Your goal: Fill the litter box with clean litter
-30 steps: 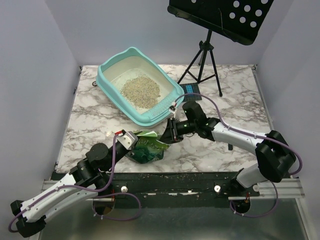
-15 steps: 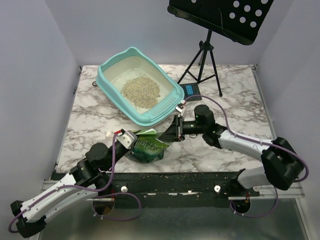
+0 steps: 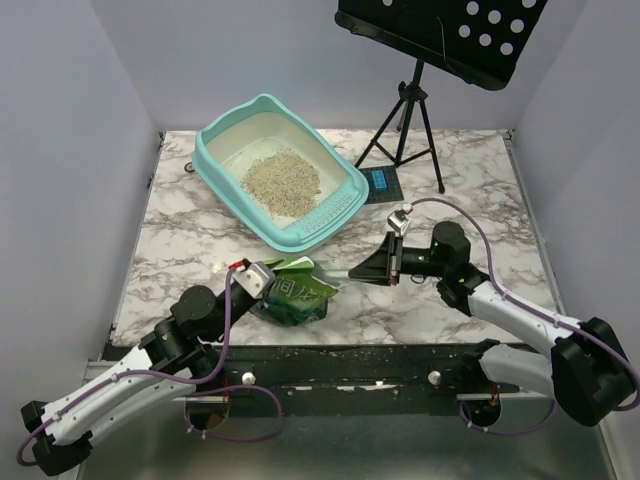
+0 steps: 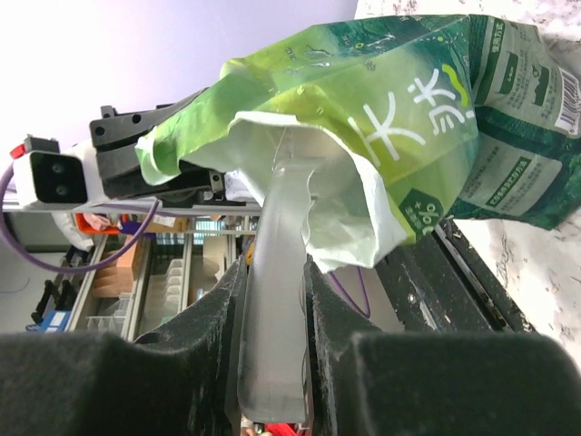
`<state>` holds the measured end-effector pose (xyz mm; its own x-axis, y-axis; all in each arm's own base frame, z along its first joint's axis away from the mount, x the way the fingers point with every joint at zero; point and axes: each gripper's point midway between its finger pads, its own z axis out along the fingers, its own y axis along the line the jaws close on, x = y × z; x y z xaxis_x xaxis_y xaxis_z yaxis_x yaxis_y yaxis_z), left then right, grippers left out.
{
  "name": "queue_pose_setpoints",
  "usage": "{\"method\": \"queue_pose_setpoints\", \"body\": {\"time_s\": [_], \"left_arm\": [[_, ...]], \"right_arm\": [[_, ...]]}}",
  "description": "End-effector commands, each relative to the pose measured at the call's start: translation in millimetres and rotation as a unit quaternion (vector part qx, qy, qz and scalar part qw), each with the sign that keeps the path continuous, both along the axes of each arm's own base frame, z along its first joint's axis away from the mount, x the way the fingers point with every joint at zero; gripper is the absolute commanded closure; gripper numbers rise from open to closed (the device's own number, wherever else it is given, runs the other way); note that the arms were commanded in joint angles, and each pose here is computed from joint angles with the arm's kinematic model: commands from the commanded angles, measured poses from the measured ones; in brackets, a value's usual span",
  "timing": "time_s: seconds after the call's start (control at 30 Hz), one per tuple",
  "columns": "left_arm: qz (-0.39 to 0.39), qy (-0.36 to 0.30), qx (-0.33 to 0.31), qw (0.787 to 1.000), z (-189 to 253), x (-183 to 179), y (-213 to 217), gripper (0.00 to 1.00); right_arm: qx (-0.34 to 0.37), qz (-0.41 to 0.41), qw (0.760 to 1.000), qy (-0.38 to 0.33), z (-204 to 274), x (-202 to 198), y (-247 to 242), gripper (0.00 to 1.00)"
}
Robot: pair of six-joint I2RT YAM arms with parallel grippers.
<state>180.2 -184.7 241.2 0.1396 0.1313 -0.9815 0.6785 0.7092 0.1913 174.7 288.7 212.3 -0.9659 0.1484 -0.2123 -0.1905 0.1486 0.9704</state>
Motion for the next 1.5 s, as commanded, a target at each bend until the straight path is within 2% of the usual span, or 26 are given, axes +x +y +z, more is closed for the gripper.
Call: {"method": "queue_pose_setpoints", "body": {"time_s": [0.0,0.53,1.13,1.47], "left_arm": [[-0.037,-0.005,-0.006,0.999,2.4,-8.0,-10.7,1.0],[-0.064,0.009,0.014,0.998,-12.1,-11.5,-22.4,1.0],[-0.049,0.013,0.03,0.998,-22.7,-2.8,-24.5,1.0],[-0.032,-0.015,-0.012,0.999,-0.6,-2.4,-15.3,1.0]], "right_arm": [[0.033,-0.01,0.999,-0.035,18.5,-1.1,-17.3,0.99],[0.049,-0.065,0.996,-0.022,10.4,-3.7,-60.0,0.99],[0.058,-0.095,0.994,-0.009,8.5,-16.5,-86.7,0.99],[0.051,-0.132,0.99,0.0,1.2,-21.5,-94.8,0.99]]}}
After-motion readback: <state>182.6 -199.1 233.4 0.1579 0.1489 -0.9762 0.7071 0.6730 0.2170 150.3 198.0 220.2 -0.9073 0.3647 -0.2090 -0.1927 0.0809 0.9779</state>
